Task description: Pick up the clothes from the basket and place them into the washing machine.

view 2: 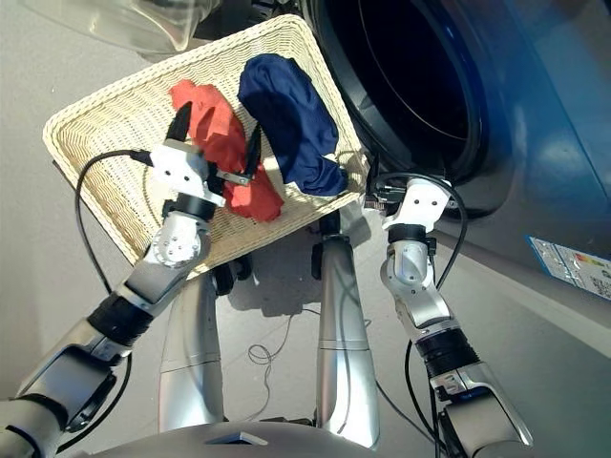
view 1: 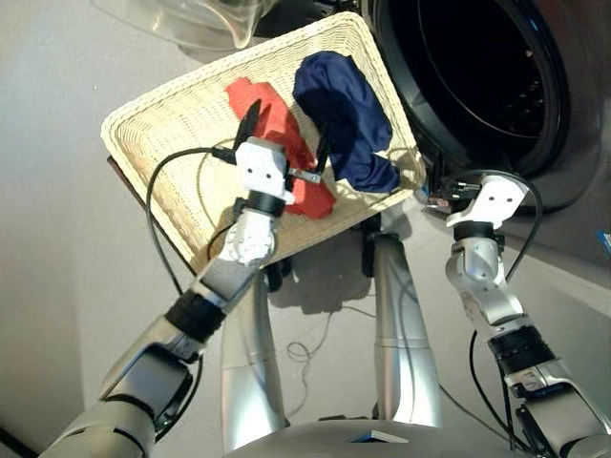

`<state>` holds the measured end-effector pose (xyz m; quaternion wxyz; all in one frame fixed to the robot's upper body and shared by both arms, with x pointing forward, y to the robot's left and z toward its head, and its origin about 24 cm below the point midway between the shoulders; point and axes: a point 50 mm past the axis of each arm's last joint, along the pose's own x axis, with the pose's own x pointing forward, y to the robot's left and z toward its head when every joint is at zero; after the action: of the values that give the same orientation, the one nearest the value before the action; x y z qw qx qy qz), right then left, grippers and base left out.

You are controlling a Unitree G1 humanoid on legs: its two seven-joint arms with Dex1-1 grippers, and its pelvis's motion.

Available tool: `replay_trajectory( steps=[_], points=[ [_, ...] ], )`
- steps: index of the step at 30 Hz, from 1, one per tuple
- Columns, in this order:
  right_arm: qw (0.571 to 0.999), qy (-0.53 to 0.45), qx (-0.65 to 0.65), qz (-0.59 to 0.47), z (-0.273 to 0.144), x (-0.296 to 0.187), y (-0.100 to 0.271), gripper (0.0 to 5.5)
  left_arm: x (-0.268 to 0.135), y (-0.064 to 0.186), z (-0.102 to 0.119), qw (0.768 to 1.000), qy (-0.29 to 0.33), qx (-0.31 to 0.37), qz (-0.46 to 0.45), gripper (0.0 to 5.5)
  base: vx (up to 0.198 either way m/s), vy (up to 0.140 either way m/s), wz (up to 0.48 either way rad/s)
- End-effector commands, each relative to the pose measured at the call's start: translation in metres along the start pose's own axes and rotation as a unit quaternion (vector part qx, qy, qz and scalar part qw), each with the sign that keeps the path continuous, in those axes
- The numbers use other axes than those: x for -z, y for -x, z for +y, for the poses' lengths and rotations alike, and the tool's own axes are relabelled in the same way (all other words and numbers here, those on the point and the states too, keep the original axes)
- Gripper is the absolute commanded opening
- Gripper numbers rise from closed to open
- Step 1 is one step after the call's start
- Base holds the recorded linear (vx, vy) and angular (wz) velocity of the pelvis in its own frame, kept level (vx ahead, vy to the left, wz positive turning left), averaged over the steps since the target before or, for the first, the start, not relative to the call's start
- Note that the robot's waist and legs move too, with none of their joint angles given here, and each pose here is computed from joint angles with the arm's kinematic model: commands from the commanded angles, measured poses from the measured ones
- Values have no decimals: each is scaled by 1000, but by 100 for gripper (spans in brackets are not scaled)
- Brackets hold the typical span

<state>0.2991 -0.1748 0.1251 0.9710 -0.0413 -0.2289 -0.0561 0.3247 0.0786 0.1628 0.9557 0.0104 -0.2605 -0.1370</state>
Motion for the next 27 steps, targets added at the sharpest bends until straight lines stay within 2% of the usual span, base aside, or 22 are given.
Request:
replay_trajectory(
  steps=[1,3,4,5,11,16,21,27],
  points=[
    [999,-10,4,-46,3,-18,3,550,4,-10,-8,999,35,-11,6,550,0,0,0],
    [999,-8,-6,-48,8,-19,1,550,14,-16,-8,999,19,-22,35,550,0,18,-119],
    [999,-8,-9,-49,10,-20,2,550,21,-20,-6,998,-10,-43,54,550,2,25,-239],
    [998,-15,-14,-56,13,-25,4,550,24,-27,-8,995,2,-75,67,550,3,25,-204],
    [998,-21,-17,-62,10,-29,11,550,41,-25,-11,988,-28,-110,106,550,0,0,0],
    [996,-38,-18,-78,16,-35,17,550,60,-16,0,969,-85,-182,143,550,0,0,0],
    [996,-46,-17,-81,20,-36,18,550,60,-9,3,961,-94,-227,129,550,-7,-21,-6],
    [996,-53,-3,-69,23,-29,22,550,56,11,7,951,-87,-278,101,550,-1,-10,0]
  ],
)
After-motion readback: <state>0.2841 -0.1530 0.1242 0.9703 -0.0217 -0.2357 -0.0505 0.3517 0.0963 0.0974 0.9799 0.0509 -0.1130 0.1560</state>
